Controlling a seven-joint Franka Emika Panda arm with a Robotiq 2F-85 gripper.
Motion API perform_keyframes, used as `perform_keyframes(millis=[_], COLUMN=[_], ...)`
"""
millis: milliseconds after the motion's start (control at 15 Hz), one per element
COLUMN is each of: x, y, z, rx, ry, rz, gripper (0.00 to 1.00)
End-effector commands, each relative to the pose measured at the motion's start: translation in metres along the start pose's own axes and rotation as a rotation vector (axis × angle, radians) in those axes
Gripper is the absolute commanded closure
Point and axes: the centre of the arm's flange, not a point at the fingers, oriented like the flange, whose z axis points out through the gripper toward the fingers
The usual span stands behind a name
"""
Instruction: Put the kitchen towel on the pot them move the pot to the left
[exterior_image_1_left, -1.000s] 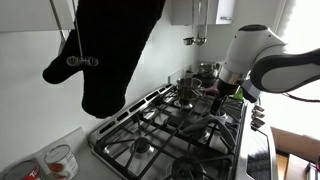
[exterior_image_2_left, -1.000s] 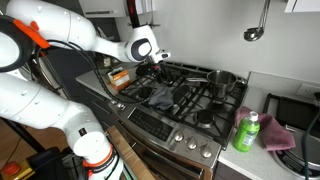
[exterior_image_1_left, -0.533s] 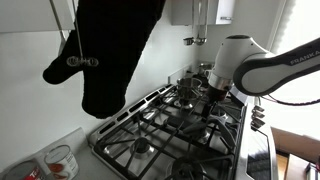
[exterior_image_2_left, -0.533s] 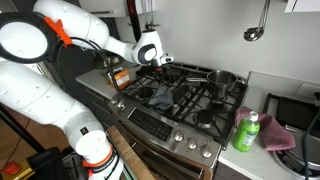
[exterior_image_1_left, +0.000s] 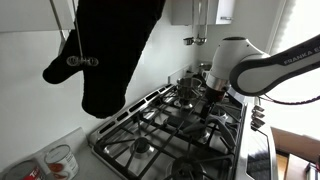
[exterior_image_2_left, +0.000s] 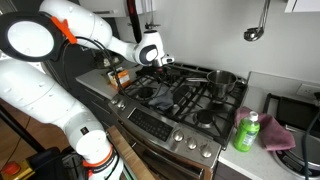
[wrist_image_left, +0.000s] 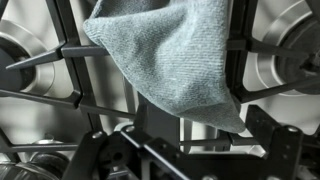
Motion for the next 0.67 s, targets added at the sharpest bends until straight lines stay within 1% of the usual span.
perform_keyframes(millis=[0, 67, 133, 267, 467, 600], x=[0.000, -0.001, -0.003, -0.011, -0.019, -0.022], y=[0.000, -0.002, -0.001, 0.002, 0.001, 0.003], z=[0.000, 0.001, 0.003, 0.006, 0.012, 0.019], rx=[0.000, 0.016, 0.000, -0.004, 0.000, -0.011], ry=[0.000, -0.019, -0.049, -0.077, -0.114, -0.106], rz=[-0.001, -0.013, -0.012, -0.024, -0.081, -0.117], gripper=[0.00, 0.00, 0.00, 0.00, 0.00, 0.00])
